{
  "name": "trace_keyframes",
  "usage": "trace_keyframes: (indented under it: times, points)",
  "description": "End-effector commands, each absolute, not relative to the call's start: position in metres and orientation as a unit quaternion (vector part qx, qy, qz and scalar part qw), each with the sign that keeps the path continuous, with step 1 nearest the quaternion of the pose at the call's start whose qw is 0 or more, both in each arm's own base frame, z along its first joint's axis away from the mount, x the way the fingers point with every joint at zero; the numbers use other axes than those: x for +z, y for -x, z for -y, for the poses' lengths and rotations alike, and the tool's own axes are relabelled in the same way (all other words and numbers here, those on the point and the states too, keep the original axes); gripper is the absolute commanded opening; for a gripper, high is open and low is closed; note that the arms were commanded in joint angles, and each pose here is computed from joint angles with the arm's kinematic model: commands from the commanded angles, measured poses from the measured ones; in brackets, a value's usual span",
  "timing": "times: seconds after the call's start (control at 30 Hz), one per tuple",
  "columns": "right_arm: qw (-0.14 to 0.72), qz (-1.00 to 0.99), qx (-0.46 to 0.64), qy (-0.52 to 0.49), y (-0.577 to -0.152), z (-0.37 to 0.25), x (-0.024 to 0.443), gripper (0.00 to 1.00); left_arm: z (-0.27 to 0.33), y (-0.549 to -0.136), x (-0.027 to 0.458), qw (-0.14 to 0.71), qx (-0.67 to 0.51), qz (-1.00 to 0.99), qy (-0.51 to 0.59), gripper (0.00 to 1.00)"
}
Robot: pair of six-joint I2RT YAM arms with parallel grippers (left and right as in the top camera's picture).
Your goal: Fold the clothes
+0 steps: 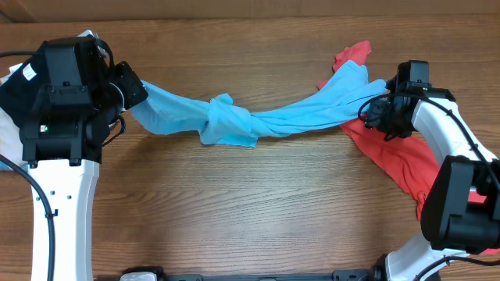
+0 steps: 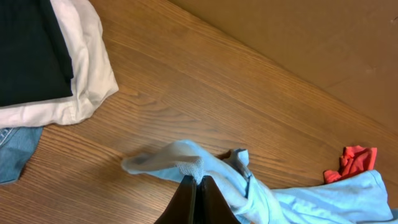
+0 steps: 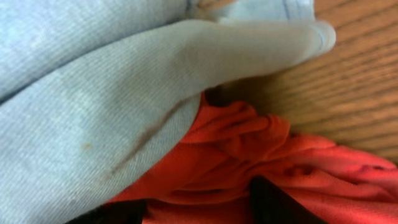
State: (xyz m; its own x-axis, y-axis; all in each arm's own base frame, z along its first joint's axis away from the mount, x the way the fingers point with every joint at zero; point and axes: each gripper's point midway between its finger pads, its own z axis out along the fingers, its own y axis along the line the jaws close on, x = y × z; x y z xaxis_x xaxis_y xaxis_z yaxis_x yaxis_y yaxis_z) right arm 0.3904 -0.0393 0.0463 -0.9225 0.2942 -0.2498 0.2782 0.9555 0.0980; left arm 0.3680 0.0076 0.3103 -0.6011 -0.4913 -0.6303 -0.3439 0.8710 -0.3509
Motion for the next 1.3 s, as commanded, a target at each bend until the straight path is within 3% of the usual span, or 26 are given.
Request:
trace_keyframes:
  times: [0.0,0.2,0.23,0.4,0.53,0.67,0.8,0.9,0.93,1.07,1.27]
  points:
    - [0.133,-0.981,0.039,-0.139,-0.394,0.037,0.041,0.57,-0.014,-0.368,0.316,0.39,-0.088,-0.884,0.244,0.04]
    - [0.121,-0.982,-0.013,-0.146,-0.397,0.056,0.015,0.55,-0.014,-0.368,0.315,0.388,-0.087,-0.885,0.244,0.04]
    - [0.114,-0.983,-0.013,-0.144,-0.396,0.056,0.008,0.5,-0.014,-0.367,0.315,0.387,-0.087,-0.885,0.244,0.04]
    - [0.085,-0.987,-0.017,-0.138,-0.391,0.056,-0.018,0.04,-0.014,-0.367,0.314,0.385,-0.087,-0.886,0.245,0.04]
    - [0.105,-0.972,-0.077,-0.196,-0.396,0.089,-0.002,0.04,-0.014,-0.366,0.314,0.385,-0.086,-0.886,0.245,0.04]
    - [0.147,-0.931,-0.154,-0.297,-0.403,0.156,0.06,0.04,-0.023,-0.365,0.313,0.388,-0.062,-0.883,0.255,0.04]
    - [0.196,-0.902,-0.157,-0.352,-0.413,0.208,0.122,0.04,-0.028,-0.364,0.313,0.388,-0.048,-0.883,0.26,0.04]
    - [0.207,-0.901,-0.129,-0.359,-0.413,0.223,0.138,0.04,-0.03,-0.364,0.313,0.389,-0.045,-0.882,0.262,0.04]
    - [0.202,-0.901,-0.122,-0.363,-0.41,0.224,0.136,0.06,-0.03,-0.364,0.313,0.389,-0.044,-0.882,0.262,0.04]
    - [0.17,-0.91,-0.099,-0.365,-0.398,0.216,0.118,0.31,-0.03,-0.364,0.313,0.389,-0.043,-0.882,0.263,0.04]
    - [0.157,-0.932,-0.051,-0.323,-0.406,0.182,0.111,0.38,-0.03,-0.363,0.312,0.388,-0.043,-0.883,0.262,0.04]
